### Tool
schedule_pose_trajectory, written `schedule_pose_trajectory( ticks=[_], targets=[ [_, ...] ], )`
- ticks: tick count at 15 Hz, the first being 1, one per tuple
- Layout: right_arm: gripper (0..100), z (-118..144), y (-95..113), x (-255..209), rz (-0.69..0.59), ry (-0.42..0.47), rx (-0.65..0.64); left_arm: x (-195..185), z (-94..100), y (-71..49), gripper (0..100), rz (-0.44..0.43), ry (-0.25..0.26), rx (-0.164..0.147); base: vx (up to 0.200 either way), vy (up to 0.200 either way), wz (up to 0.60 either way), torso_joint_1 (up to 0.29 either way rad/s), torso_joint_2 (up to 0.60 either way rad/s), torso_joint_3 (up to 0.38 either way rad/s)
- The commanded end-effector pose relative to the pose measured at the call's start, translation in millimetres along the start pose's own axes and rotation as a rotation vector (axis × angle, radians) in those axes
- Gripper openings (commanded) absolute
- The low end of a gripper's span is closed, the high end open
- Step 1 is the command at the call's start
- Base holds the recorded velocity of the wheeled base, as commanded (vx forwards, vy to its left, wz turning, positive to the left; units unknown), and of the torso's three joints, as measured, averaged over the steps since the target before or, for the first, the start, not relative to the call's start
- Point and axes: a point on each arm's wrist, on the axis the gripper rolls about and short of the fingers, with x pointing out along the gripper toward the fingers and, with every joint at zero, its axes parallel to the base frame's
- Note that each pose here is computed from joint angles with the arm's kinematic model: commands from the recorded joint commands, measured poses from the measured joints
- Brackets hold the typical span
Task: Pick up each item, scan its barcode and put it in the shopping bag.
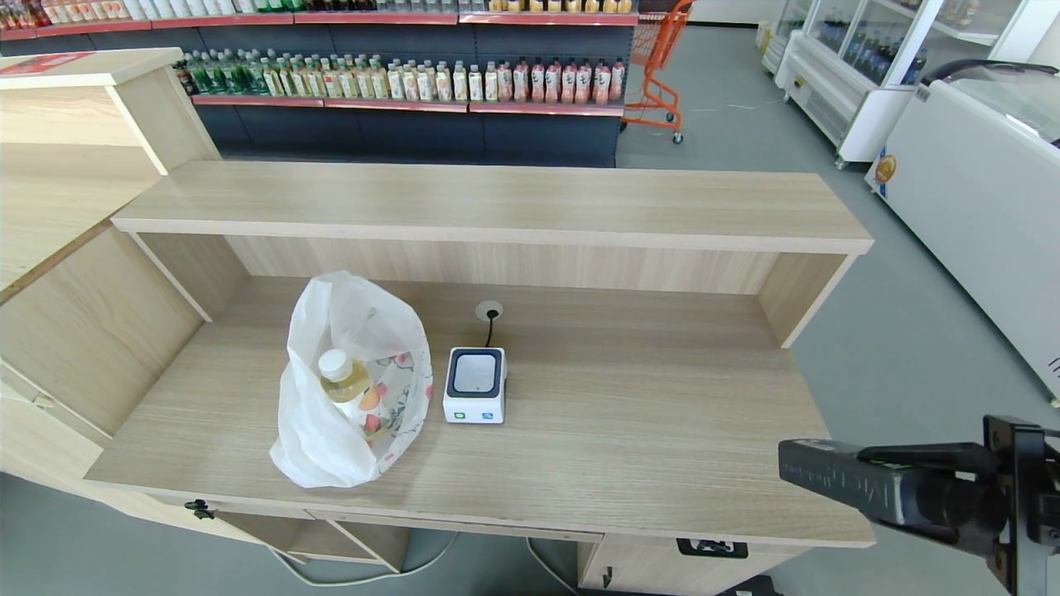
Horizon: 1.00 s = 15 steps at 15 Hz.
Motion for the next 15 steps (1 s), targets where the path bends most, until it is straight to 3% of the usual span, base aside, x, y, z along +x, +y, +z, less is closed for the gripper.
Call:
schedule_pose_trajectory(
  ticks=[1, 3, 5, 6, 7, 9, 10, 12, 15],
  targets=[
    [0, 6.2, 1.9, -5.5, -0.014, 0.024, 0.208, 0.0, 0.0, 0.0, 100, 0.002, 0.000, 0.000, 0.000, 0.000, 0.00, 0.000, 0.00, 0.000],
    [0, 8.4, -11.4, -8.0, -0.046, 0.024, 0.533, 0.0, 0.0, 0.0, 100, 0.002, 0.000, 0.000, 0.000, 0.000, 0.00, 0.000, 0.00, 0.000],
    [0, 11.5, -28.0, -12.8, -0.093, 0.007, 0.968, 0.0, 0.0, 0.0, 100, 0.002, 0.000, 0.000, 0.000, 0.000, 0.00, 0.000, 0.00, 0.000],
    [0, 11.5, -30.6, -15.2, -0.114, 0.005, 1.062, 0.0, 0.0, 0.0, 100, 0.000, 0.000, 0.000, 0.000, 0.000, 0.00, 0.000, 0.00, 0.000],
    [0, 7.7, -32.2, -25.0, -0.200, 0.013, 1.397, 0.0, 0.0, 0.0, 100, 0.002, 0.000, 0.000, 0.000, 0.000, 0.00, 0.000, 0.00, 0.000],
    [0, 6.2, -27.8, -28.4, -0.251, -0.008, 1.766, 0.0, 0.0, 0.0, 100, 0.002, 0.000, 0.000, 0.000, 0.000, 0.00, 0.000, 0.00, 0.000],
    [0, 5.7, -23.8, -28.9, -0.272, -0.010, 1.897, 0.0, 0.0, 0.0, 100, 0.000, 0.000, 0.000, 0.000, 0.000, 0.00, 0.000, 0.00, 0.000],
    [0, 6.4, -22.0, -31.2, -0.302, -0.025, 2.033, 0.0, 0.0, 0.0, 100, 0.000, 0.000, 0.000, 0.000, 0.000, 0.00, 0.000, 0.00, 0.000],
    [0, 6.0, -25.3, -32.0, -0.356, -0.004, 2.056, 0.0, 0.0, 0.0, 100, 0.000, 0.000, 0.000, 0.000, 0.000, 0.00, 0.000, 0.00, 0.000]
  ],
)
